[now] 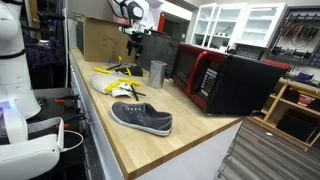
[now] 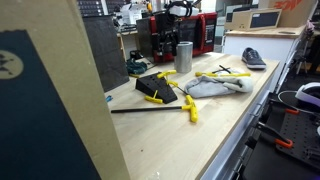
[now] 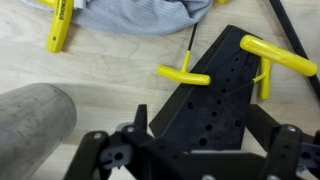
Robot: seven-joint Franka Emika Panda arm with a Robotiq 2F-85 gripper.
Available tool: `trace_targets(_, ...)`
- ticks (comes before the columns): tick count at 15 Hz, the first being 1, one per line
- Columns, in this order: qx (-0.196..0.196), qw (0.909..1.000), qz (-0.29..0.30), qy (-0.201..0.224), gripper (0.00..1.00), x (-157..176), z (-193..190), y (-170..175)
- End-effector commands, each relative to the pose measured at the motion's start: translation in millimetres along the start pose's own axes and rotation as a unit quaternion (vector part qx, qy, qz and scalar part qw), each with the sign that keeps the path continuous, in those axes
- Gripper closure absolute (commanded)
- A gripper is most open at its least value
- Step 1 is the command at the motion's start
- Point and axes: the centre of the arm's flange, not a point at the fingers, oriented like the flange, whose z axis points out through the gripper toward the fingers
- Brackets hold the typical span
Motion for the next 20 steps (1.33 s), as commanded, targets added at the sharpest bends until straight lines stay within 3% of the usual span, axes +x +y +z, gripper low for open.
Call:
trace_targets(1,-0.011,0.9963,0.084,0.018,0.00,-18.0,1.2,7.7)
trace_targets(5,-0.020,0.9897,0.141,0.009,0.00,-21.0,7.6,13.4)
trace_targets(15,-0.011,0.9890,0.147,0.014,0.00,-6.5,21.2,4.7)
trace_targets(20,-0.015,0.9767,0.214,0.002,0.00,-1.3,57.1,9.1)
